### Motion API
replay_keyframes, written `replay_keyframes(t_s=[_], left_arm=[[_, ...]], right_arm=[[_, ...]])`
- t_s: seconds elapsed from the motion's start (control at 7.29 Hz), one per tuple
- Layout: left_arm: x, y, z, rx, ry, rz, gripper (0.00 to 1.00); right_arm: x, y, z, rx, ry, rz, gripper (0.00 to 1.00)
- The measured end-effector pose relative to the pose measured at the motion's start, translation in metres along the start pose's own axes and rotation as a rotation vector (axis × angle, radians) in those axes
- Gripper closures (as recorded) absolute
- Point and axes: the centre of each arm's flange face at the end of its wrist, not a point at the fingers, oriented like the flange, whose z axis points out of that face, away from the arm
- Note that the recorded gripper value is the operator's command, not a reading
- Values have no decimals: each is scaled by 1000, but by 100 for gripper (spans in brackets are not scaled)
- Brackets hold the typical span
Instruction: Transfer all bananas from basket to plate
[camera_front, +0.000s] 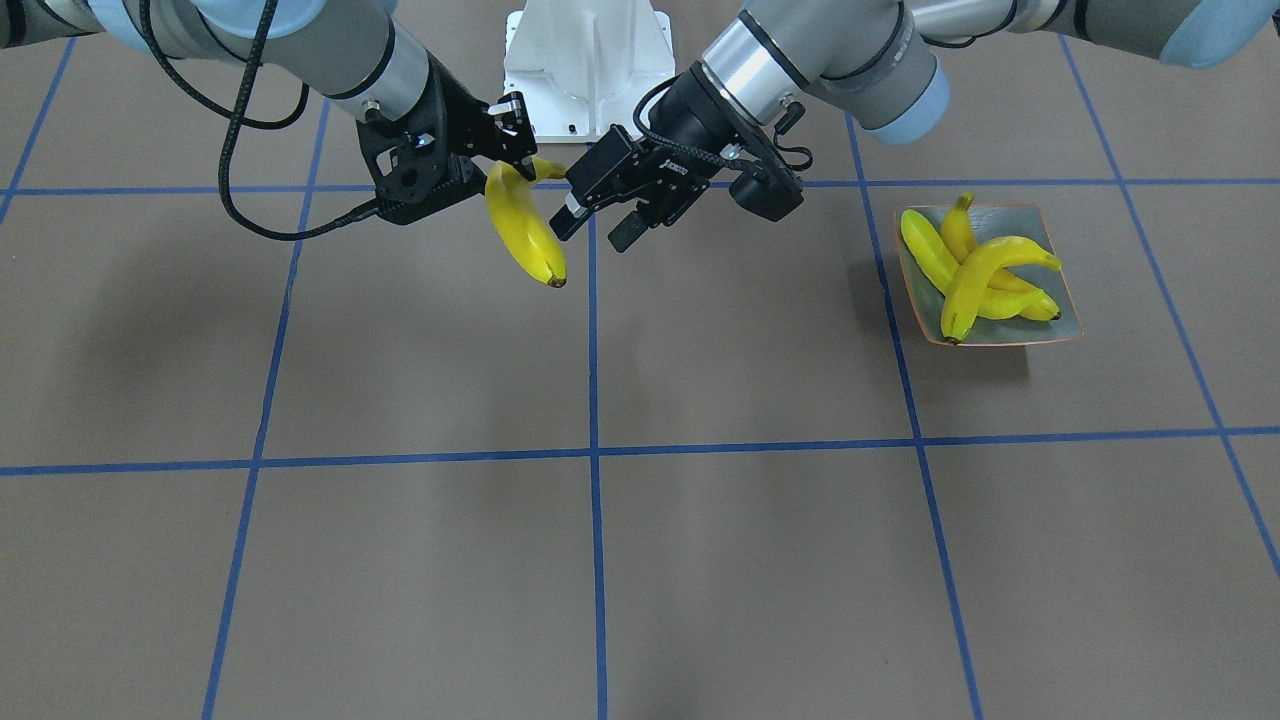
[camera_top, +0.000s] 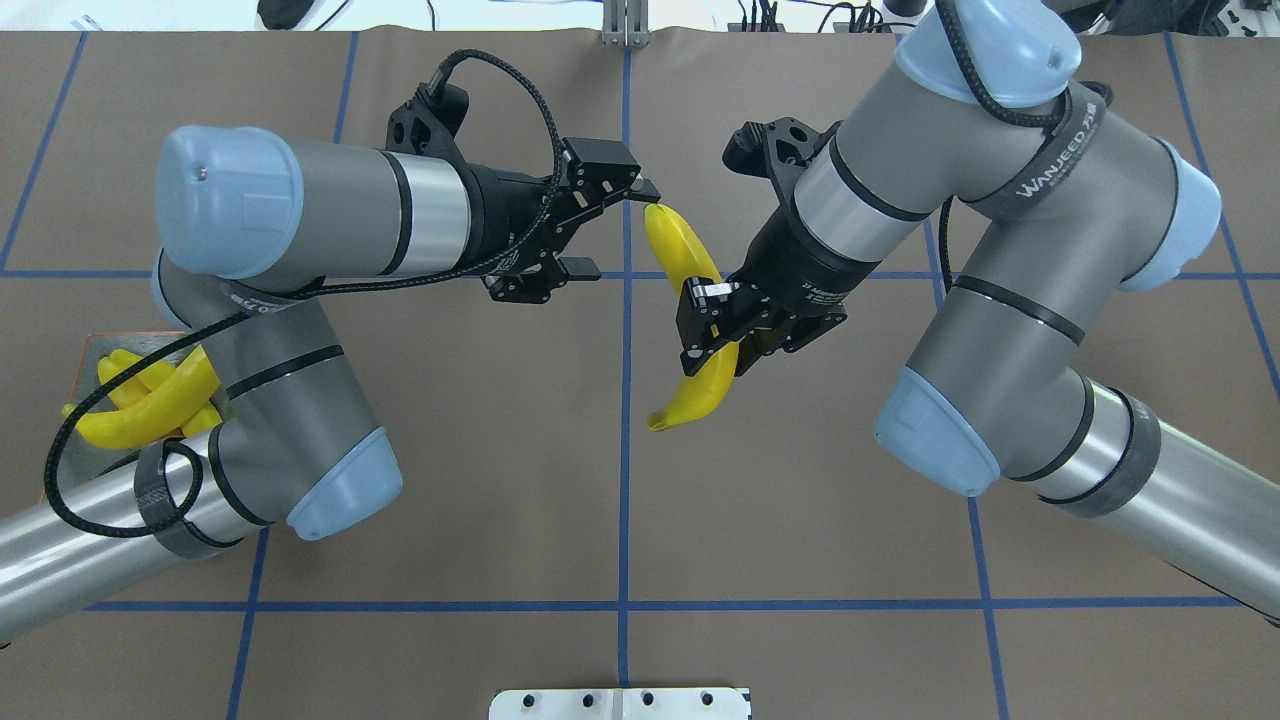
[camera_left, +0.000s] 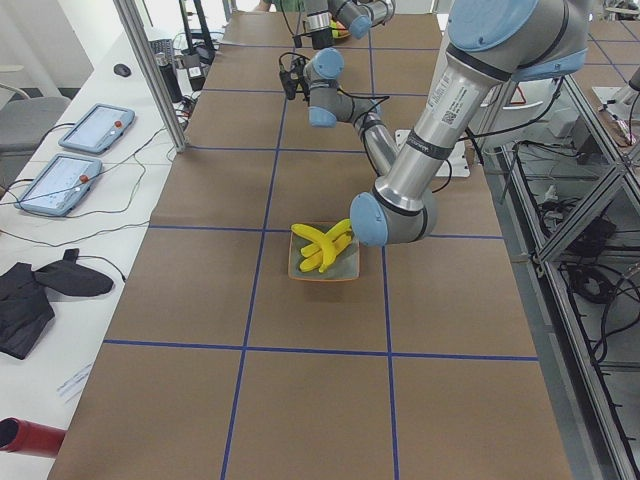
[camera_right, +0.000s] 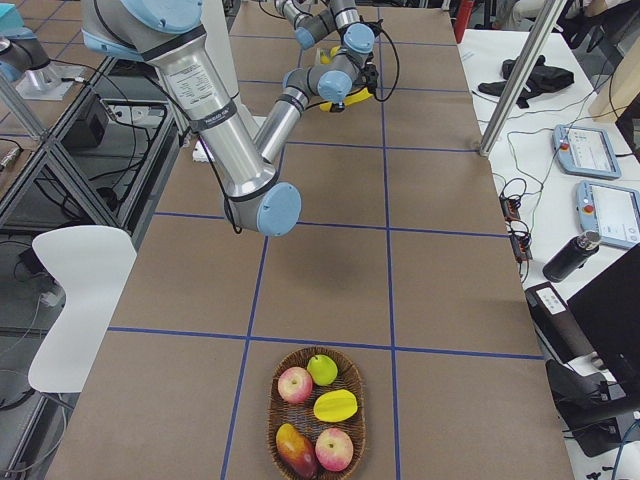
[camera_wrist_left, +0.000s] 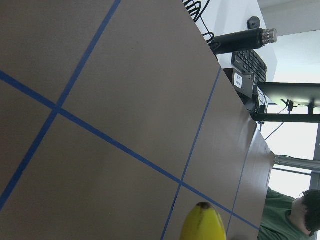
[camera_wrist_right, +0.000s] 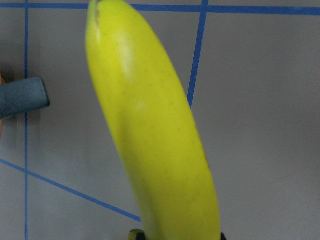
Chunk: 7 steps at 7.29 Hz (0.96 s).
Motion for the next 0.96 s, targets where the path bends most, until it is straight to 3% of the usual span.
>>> replay_keyframes(t_s=[0.96], left_arm=[[-9,25,24,-41,-28,-19,0]], right_arm=[[-15,7,2,-3,-13,-12,100]])
